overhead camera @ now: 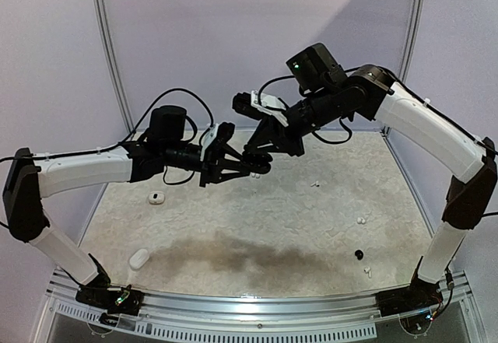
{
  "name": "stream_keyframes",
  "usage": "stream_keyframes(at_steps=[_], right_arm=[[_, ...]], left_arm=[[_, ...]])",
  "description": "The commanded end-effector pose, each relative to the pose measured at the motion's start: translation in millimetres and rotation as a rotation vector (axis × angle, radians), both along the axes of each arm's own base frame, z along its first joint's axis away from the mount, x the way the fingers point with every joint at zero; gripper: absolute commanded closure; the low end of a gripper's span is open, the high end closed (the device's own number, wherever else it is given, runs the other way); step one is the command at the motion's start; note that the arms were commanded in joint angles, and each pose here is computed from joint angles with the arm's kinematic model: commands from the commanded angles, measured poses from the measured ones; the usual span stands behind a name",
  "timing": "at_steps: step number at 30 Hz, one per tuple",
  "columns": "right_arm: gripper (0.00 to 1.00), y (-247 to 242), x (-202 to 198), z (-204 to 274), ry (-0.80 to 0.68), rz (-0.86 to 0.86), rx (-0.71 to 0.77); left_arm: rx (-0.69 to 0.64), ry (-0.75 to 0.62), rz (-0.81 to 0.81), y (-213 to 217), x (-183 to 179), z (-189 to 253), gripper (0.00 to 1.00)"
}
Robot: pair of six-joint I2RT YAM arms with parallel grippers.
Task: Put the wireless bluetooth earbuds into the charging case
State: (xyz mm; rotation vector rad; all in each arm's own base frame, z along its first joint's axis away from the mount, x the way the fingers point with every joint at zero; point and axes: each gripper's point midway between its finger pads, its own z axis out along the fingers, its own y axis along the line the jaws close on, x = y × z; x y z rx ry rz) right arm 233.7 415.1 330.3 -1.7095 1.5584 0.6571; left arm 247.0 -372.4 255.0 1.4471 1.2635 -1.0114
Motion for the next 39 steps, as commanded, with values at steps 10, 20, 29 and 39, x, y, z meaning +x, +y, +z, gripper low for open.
stream_keyframes(at_steps=[10,20,29,39], right_arm=[[1.00,0,5,-35,-0.029,0.014,-0.154],[1.00,7,11,-47,-0.031,0.004,-0.175],[1.00,-2,43,-38,-0.149,-0.173,-0.194],[1.00,-2,49,-30,-0.164,-0.213,-0.175]], left_arm=[[0.008,-0.032,0.003,-4,-3,8,1.00],[0.005,-0.036,0.018,-4,1,8,1.00],[-0.006,-0.039,0.003,-3,-3,8,1.00],[-0.005,0.037,0.046,-2,4,7,1.00]])
